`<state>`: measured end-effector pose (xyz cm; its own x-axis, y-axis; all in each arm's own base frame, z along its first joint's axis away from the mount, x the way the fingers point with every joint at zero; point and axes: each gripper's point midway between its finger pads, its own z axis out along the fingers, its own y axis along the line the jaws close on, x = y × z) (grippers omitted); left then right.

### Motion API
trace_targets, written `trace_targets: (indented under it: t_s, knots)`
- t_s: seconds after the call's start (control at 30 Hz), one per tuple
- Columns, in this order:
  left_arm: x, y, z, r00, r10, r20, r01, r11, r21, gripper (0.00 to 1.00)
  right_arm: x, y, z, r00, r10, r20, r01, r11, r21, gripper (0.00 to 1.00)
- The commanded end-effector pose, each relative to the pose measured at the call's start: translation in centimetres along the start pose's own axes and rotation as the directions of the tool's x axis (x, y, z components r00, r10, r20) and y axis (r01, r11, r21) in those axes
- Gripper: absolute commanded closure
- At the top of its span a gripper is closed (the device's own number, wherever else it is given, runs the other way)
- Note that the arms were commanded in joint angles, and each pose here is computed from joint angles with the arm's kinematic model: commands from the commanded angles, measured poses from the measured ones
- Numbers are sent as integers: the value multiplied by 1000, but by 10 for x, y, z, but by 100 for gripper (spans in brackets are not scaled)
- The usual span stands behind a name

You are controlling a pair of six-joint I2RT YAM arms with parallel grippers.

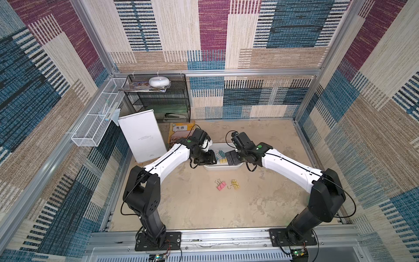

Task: Take out the binder clips from the storage box
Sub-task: Place the binder clip at the center of the board, then pick up the binder clip from the storage box.

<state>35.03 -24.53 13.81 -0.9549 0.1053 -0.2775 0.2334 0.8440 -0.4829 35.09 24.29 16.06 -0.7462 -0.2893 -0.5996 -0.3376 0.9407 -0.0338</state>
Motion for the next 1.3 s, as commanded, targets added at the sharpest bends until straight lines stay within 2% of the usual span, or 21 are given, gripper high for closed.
trace_targets:
  t_s: [0.0,0.33,0.7,0.8,0.93,1.1,1.27]
  knots:
    - [-13,17,1,1000,-3,-6,3,998,-59,58,-11,-1,-6,999,20,39,-20,1000,1,1]
    - [-66,39,22,999,17,37,-11,987,-158,67,-17,-9,-12,998,38,59,-38,999,11,1]
    - [-67,55,31,991,135,3,-128,946,-297,72,-17,-18,-8,997,51,51,-52,998,28,1]
    - [-62,54,31,982,187,-9,-178,917,-356,72,-16,-20,-6,997,54,47,-56,998,29,1]
    - [-57,51,36,959,279,-38,-265,848,-458,69,-16,-20,-5,998,55,43,-56,998,28,1]
    - [-62,51,34,936,349,-39,-309,765,-565,68,-16,-21,-5,998,52,42,-53,998,25,1]
    - [-65,55,38,929,367,-56,-324,729,-603,68,-14,-22,-4,998,54,38,-55,998,26,1]
